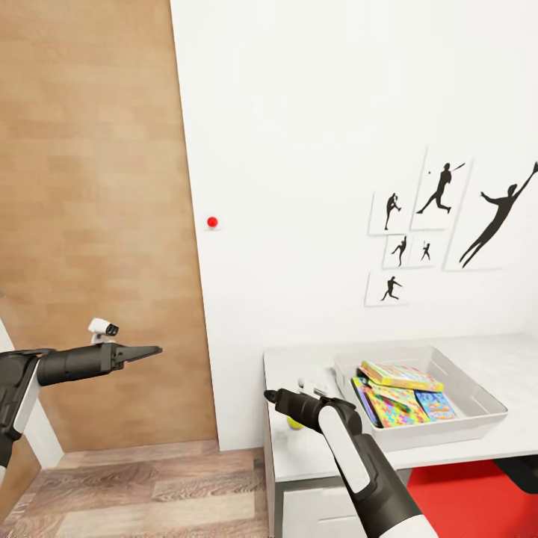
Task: Put all the toys in the child's room - the three board games (two on the bed and one on the table), the two jigsaw puzzles on the table, and the tennis ball on the table - inside the toy box on the table in the child's room.
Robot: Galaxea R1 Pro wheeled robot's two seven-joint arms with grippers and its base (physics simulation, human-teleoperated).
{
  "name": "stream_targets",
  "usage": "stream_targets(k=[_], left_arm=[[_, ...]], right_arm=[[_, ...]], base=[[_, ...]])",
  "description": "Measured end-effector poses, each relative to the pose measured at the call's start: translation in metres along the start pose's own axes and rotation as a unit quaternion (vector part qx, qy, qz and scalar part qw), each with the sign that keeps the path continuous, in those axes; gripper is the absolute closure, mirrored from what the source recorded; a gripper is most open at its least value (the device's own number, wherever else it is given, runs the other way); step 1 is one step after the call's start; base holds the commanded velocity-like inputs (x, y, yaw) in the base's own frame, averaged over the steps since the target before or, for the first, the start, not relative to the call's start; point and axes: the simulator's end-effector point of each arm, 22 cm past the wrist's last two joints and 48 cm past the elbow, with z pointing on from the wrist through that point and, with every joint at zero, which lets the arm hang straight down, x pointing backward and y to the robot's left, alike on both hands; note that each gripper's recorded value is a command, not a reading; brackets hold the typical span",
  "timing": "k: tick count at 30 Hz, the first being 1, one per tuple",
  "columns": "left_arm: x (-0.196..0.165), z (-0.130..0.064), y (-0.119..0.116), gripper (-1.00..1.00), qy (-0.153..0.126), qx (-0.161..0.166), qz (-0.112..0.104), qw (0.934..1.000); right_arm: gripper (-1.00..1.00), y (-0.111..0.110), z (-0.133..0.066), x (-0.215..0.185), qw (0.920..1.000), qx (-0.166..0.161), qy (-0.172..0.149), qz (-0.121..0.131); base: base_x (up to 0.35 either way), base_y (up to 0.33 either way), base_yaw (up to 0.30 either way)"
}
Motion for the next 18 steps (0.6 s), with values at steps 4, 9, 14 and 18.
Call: stream_targets(k=[4,9,14,18], left_arm=[[0.001,0.001,0.003,-1.00,0.001,-0.001,-0.003,1.0000],[0.003,0.001,0.006,-1.00,0.002,-0.002,-0.006,1.0000],[0.003,0.001,0.007,-1.00,0.002,-0.002,-0.006,1.0000],[0.003,0.000,0.007,-1.00,0.003,-0.003,-0.006,1.0000]], right_arm=[[-1.00,-0.003,0.002,0.002,1.0000,0.002,0.003,0.000],[-1.00,-0.006,0.004,0.003,1.0000,0.005,0.005,0.002],[-1.00,-0.008,0.004,0.003,1.0000,0.007,0.002,0.001],[-1.00,-0.012,0.004,0.001,0.9998,0.015,-0.001,-0.009]], base=[[0.000,0.000,0.000],[0.000,0.000,0.000],[0.000,0.000,0.000],[0.000,0.000,0.000]])
